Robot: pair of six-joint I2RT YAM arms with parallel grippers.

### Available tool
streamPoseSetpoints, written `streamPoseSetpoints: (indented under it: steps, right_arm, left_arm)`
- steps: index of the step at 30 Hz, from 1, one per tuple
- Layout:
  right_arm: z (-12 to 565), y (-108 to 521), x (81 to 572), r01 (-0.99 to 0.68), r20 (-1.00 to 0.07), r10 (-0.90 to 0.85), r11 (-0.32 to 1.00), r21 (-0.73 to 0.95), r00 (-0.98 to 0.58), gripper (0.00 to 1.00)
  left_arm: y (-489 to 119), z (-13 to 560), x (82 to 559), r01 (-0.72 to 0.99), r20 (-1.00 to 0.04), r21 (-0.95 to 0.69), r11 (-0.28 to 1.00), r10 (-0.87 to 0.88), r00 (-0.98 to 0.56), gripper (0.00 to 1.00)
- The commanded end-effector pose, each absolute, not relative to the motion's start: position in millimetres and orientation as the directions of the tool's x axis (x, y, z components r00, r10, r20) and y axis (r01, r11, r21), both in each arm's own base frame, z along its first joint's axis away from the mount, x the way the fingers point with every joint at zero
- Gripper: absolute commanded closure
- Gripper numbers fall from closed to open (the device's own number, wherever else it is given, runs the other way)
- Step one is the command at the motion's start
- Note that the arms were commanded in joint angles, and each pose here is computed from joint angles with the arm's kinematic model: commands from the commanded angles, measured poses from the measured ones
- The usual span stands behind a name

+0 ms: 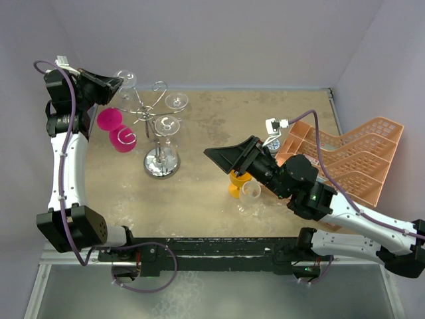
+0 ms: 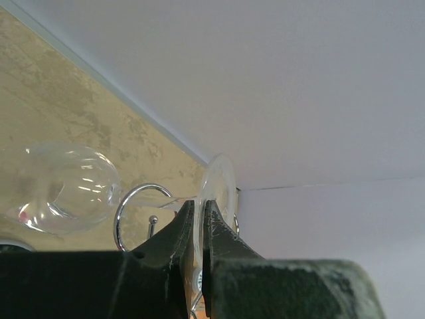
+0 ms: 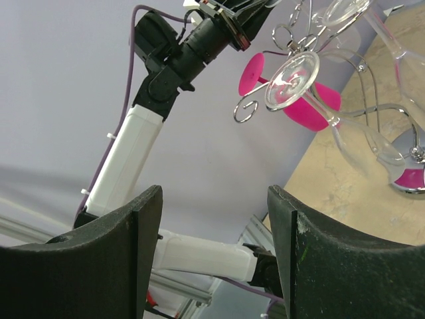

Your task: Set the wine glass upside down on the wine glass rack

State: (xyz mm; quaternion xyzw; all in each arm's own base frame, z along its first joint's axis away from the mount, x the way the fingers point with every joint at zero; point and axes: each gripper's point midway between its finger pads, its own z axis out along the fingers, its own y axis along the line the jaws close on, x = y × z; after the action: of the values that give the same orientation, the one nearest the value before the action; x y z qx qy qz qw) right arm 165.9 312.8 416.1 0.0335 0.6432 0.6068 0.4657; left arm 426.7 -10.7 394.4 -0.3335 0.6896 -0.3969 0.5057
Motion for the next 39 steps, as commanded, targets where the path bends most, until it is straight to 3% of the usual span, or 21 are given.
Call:
streamPoseSetpoints:
  steps: [1,29,39]
  right_arm:
    - [432,312,164,-0.552,-0.548,0.634,0.219,0.805,-0.547,0.34]
    - [432,307,164,-0.535,-0.534,0.643,0.220,0.816,-0.550,0.35]
    - [429,308,165,-0.526,-0.531,0.641,0.225,0.820,-0.554,0.35]
  left_arm:
    - [-2,436,430,0.032,-0.511,-0.857,0.514,-0.843,-0.168,1.00]
    - [13,409,411,-0.085,-0.604,-0.771,0.632,-0.766,-0.220,1.00]
    - [21,398,408,-0.137,-0.629,-0.736,0.663,-0.744,-0.225,0.91]
